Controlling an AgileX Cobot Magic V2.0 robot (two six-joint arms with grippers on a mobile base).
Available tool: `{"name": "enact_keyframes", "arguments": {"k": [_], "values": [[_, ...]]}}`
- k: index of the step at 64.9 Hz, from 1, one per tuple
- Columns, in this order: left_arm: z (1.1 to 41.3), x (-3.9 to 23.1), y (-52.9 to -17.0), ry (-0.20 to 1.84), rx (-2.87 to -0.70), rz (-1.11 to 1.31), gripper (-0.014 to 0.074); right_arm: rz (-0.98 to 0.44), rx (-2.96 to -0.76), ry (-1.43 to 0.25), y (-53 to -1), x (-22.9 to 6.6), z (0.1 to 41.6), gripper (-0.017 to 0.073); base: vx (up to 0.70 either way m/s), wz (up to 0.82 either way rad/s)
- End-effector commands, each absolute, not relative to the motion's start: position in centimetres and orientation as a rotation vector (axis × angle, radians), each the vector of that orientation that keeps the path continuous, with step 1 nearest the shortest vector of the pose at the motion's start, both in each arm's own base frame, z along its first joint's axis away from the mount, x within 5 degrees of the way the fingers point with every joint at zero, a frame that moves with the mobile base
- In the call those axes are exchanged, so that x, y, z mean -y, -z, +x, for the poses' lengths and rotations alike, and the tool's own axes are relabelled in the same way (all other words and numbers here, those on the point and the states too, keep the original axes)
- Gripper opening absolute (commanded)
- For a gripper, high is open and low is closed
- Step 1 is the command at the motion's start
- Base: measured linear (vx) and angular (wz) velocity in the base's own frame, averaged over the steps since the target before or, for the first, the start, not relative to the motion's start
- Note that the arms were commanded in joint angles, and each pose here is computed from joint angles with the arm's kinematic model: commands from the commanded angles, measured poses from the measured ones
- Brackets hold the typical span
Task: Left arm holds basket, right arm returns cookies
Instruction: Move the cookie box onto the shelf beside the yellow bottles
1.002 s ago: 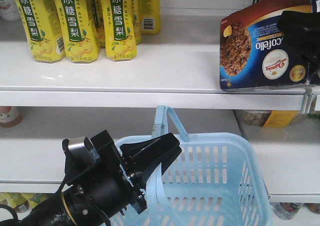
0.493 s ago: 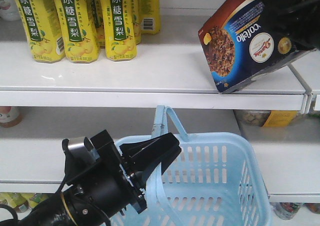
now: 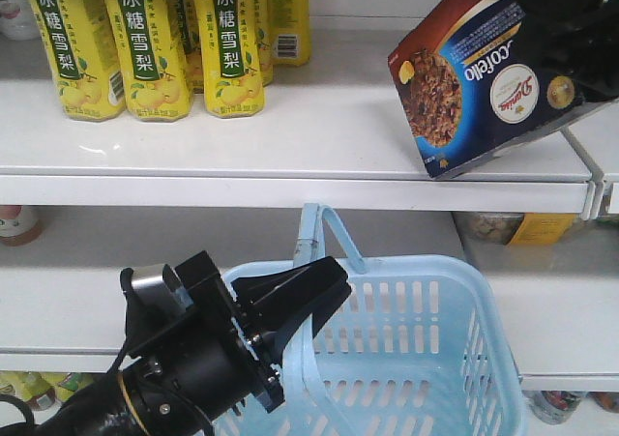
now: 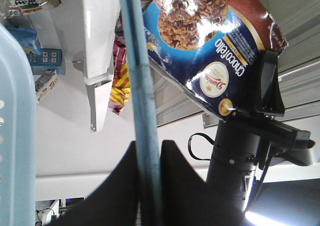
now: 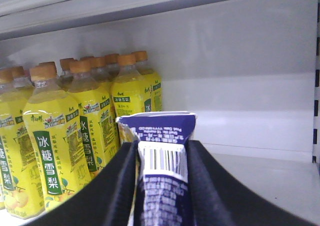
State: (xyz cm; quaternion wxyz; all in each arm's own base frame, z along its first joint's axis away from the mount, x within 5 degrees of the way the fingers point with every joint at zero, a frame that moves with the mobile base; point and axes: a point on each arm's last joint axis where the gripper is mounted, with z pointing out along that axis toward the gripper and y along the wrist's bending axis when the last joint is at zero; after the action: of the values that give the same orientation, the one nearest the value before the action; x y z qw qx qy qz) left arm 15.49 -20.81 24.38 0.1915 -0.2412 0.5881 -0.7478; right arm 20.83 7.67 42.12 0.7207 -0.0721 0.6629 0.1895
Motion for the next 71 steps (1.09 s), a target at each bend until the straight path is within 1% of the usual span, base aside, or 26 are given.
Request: {"name": "enact_keyframes", "arguments": {"k": [1, 17, 29, 40, 57, 71], "values": [[15.3, 19.7, -28.6, 2.313, -1.222, -0.558, -0.0003, -0.167, -1.298, -0.435, -44.9, -7.2, 19.3, -0.0006, 0.0, 0.0], [15.3, 19.7, -28.6, 2.313, -1.222, -0.558, -0.0003, -0.177, -1.22, -0.445, -45.8, -7.0, 18.5, -0.0006, 0.0, 0.0], [15.3, 19.7, -28.6, 2.313, -1.222, -0.558, -0.0003, -0.227, -1.188, -0.4, -45.4, -7.6, 19.7, -0.0006, 0.0, 0.0], [15.3, 19.7, -28.6, 2.313, -1.222, -0.558, -0.0003, -0.266, -1.191, -0.355, -44.3, -8.3, 21.6, -0.0006, 0.0, 0.0], [15.3, 19.7, -28.6, 2.313, -1.222, -0.558, -0.0003, -0.196, -1.154, -0.302, -43.0, -6.9, 25.1, -0.0006, 0.0, 0.0], [15.3, 19.7, -28.6, 2.313, -1.222, -0.558, -0.0003, -0.168, -1.26, -0.3, -41.6, -6.8, 26.2, -0.0006, 0.0, 0.0]]}}
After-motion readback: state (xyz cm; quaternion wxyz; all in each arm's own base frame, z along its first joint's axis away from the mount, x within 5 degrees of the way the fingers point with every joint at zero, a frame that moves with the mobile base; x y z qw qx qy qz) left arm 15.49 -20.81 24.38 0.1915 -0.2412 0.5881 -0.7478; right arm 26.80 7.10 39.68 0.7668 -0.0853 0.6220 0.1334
